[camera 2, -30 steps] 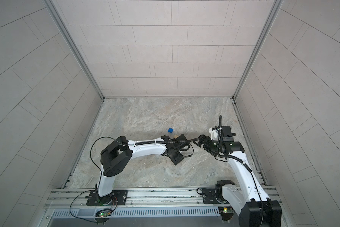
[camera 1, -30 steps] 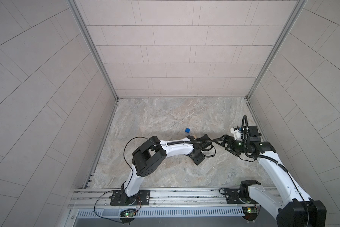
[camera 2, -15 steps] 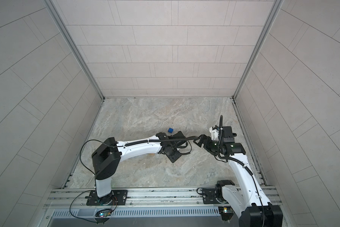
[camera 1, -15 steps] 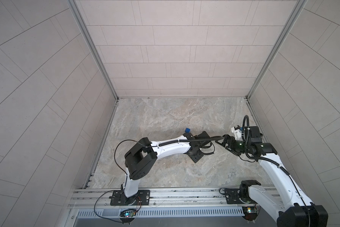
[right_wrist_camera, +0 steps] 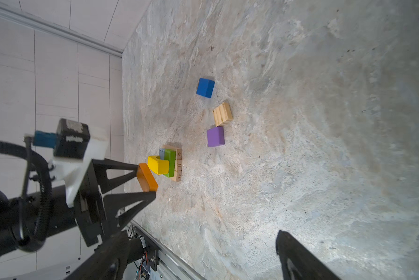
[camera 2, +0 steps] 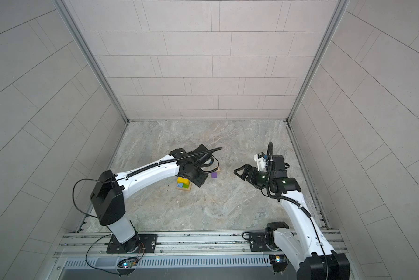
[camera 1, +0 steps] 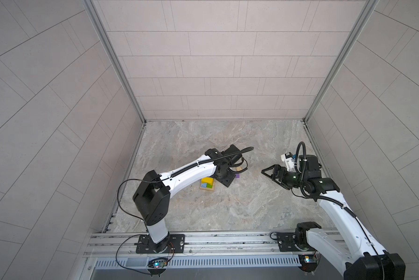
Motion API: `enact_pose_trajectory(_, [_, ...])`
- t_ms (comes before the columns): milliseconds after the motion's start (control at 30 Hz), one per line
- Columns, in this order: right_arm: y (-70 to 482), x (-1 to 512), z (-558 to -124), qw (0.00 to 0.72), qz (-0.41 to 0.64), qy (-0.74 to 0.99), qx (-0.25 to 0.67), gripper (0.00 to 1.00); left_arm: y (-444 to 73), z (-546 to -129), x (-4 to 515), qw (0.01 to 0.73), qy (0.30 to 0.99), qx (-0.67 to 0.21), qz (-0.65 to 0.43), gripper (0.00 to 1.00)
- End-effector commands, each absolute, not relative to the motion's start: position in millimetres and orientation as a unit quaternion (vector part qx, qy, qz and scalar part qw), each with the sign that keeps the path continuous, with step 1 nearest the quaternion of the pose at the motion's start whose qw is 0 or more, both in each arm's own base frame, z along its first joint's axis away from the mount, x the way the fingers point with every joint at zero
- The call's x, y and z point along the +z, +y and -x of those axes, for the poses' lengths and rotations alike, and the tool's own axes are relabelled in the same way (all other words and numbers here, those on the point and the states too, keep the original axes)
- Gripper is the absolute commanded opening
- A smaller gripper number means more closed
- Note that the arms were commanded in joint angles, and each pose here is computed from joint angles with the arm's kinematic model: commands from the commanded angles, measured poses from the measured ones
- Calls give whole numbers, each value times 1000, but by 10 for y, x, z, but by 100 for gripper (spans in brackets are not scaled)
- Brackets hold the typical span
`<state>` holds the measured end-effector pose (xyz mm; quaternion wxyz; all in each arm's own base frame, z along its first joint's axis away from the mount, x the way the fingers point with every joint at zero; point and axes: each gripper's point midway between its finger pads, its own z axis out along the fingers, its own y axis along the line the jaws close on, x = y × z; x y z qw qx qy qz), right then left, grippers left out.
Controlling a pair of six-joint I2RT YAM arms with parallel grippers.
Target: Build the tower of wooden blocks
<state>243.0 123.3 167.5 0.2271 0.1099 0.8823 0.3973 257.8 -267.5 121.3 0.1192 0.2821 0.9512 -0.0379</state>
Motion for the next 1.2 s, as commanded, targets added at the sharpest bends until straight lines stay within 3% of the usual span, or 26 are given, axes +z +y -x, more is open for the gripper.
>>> enact_pose_trajectory(0, [1381,1681,-2461,236,-89,881,401,95,-2399,-2520,1294,96,964,-29,-246,58])
enact_pose_trajectory(467, [1701,1550,-2477,218,-56,893,389,95,-1995,-2603,1179,62,985,-30,-158,58])
enact_pose_trajectory(1167, [1695,1548,-2482,219,-54,896,383,95,-1891,-2758,946,105,988,-17,-114,57])
